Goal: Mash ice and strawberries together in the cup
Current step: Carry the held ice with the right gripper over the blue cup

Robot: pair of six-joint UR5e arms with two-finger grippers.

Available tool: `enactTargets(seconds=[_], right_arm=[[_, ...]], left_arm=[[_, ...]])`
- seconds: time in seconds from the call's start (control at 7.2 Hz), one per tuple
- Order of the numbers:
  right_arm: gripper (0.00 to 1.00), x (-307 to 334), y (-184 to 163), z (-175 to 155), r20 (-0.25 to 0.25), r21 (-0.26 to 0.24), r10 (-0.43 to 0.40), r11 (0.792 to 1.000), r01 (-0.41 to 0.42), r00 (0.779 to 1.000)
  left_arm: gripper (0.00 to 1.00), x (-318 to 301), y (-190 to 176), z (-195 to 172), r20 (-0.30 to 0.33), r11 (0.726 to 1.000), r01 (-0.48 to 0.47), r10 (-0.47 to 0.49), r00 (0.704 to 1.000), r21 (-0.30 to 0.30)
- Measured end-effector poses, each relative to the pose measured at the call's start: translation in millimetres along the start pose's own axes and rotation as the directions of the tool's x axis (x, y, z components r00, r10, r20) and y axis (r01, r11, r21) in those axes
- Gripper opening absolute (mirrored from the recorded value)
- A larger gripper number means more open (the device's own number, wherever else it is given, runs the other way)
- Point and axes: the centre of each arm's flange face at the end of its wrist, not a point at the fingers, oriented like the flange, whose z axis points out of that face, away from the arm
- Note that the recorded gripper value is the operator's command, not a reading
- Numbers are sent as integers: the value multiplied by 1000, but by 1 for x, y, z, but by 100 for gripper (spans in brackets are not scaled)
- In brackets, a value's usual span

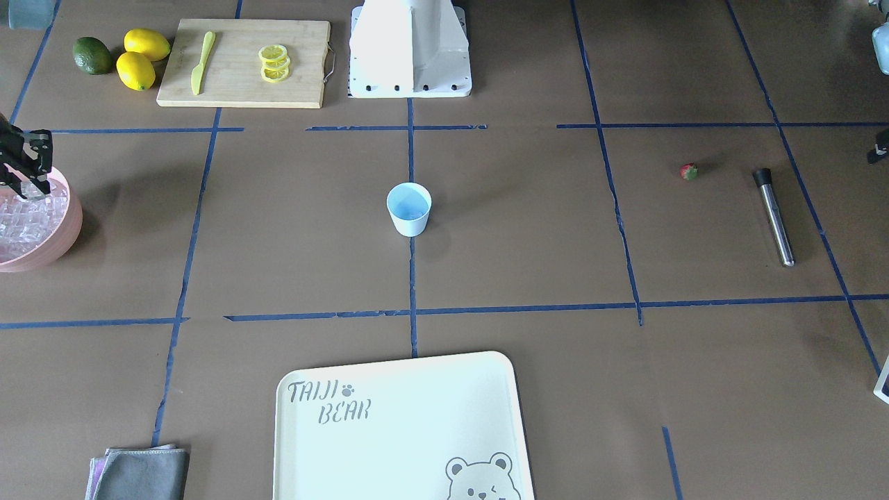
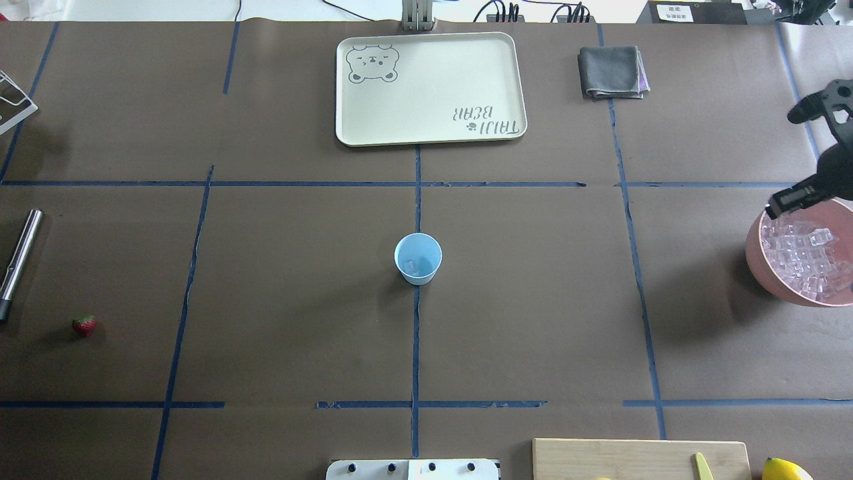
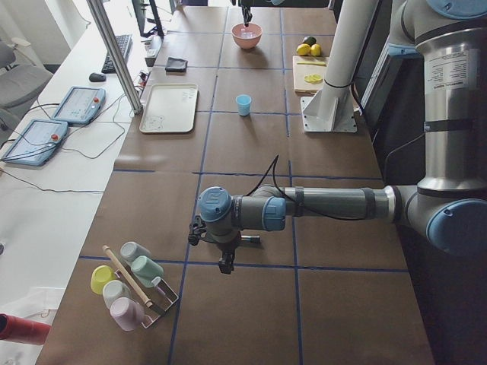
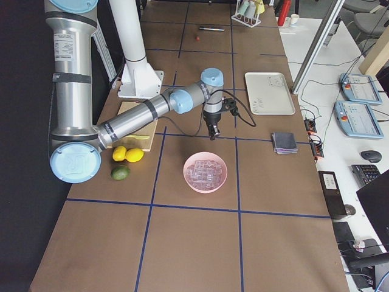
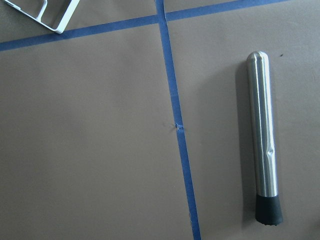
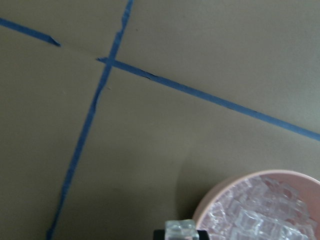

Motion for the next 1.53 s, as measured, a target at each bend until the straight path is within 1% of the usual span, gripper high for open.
enactTargets(seconds=[0.14,0.28,0.56,0.83,1.11,1.25,1.39,1.53], right_arm=[[0,-45,-31,-14,21,-4,45,999,-45,999],[0,-96,-56,-22,41,-19,81,997,-80,996],[0,-197,-100,-23,66,-48,135,990,-132,989],[0,-282,-123,-22,82,-54,208,977,-204,975],[0,-368,-146,-18,76,-49,285,958,-282,955],[0,-408,-157,-9,79,-40,317,948,-315,945],[0,-439,-159,4,86,-30,334,943,-333,939],[0,-460,-155,18,85,-24,336,942,-336,938]], left_arm=[[100,0,0,0,-1,1000,-1,1,1000,0],[100,1,-1,0,-1,1000,-2,2,1000,2],[100,1,-2,-1,0,1000,-3,3,1000,2],[100,1,-3,0,0,1000,-2,2,1000,1],[100,0,-3,0,-1,1000,-2,2,1000,1],[100,0,-3,0,-1,1000,-2,2,1000,0],[100,0,-3,0,0,1000,-2,2,1000,0],[100,0,-3,0,-1,1000,-1,1,1000,0]])
